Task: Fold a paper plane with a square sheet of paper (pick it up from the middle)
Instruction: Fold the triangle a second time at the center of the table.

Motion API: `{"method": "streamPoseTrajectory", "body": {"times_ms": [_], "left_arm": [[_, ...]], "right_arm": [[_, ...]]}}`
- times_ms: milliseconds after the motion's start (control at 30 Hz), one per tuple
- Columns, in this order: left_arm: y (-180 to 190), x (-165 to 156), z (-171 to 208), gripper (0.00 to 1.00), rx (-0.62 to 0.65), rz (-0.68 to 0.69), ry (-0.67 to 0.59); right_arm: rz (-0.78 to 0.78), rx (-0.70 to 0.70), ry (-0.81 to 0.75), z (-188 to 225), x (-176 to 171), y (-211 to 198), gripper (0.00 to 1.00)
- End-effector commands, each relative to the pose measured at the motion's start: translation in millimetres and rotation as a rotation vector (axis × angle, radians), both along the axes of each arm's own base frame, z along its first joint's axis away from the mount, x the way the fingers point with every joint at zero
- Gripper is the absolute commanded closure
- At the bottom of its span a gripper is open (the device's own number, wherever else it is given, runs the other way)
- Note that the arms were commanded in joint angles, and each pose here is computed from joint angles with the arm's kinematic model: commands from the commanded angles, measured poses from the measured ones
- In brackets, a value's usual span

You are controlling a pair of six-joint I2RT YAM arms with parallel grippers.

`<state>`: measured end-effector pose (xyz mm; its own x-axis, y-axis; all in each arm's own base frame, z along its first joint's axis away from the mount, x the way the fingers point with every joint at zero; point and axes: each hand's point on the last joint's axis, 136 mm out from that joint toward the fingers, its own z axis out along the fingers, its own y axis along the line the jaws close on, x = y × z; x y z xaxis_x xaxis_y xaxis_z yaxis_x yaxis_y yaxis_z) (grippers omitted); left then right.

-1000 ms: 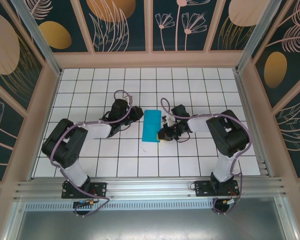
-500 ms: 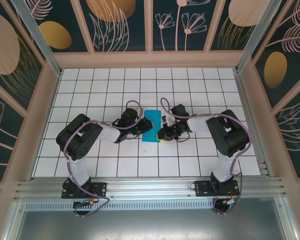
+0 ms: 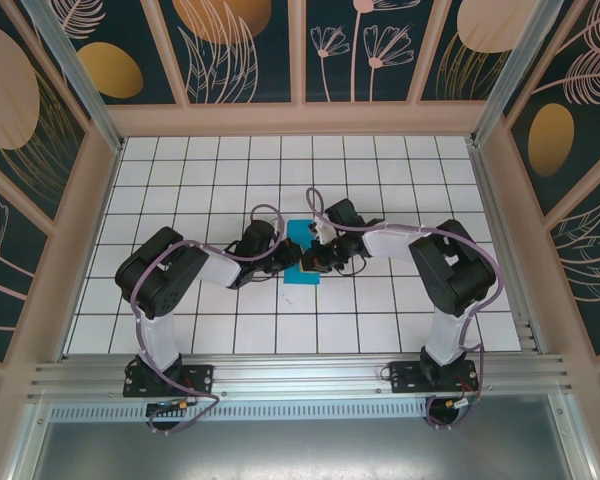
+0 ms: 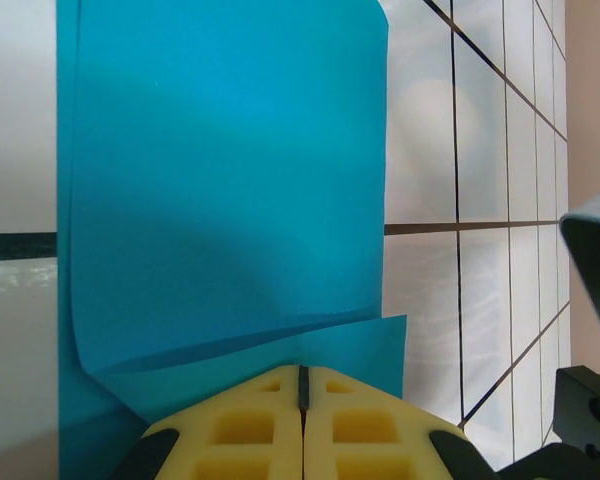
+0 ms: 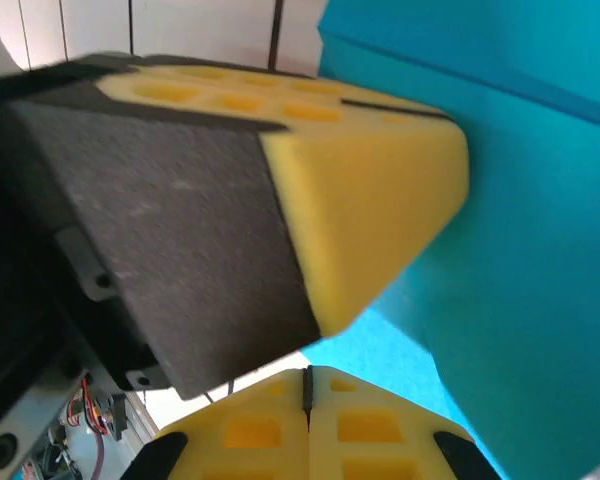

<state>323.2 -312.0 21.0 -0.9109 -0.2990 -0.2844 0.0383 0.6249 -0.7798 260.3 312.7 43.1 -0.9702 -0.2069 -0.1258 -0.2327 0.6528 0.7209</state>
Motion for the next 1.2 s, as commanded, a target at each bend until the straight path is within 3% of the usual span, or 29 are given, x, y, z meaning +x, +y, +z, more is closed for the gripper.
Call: {"method": "streamPoseTrajectory", "body": {"times_ms": [0, 333, 600, 1167], "left_arm": [[7, -5, -14, 0.92, 0.032, 0.006, 0.026], [12, -6, -20, 0.93, 0.057, 0.021, 0.033], [19, -10, -29, 0.94, 0.079, 0.034, 0.05], [20, -13, -32, 0.94, 0.091, 0.029, 0.057]], "right_arm": [[-0.034, -0.069, 0.029, -16, 5, -5, 0.99], [-0.038, -0.154, 0.096, -47, -14, -24, 1.0], [-0.037, -0.108, 0.112, -32, -31, -31, 0.99], [-0.079, -0.059, 0.181, -42, -54, -51, 0.97]]}}
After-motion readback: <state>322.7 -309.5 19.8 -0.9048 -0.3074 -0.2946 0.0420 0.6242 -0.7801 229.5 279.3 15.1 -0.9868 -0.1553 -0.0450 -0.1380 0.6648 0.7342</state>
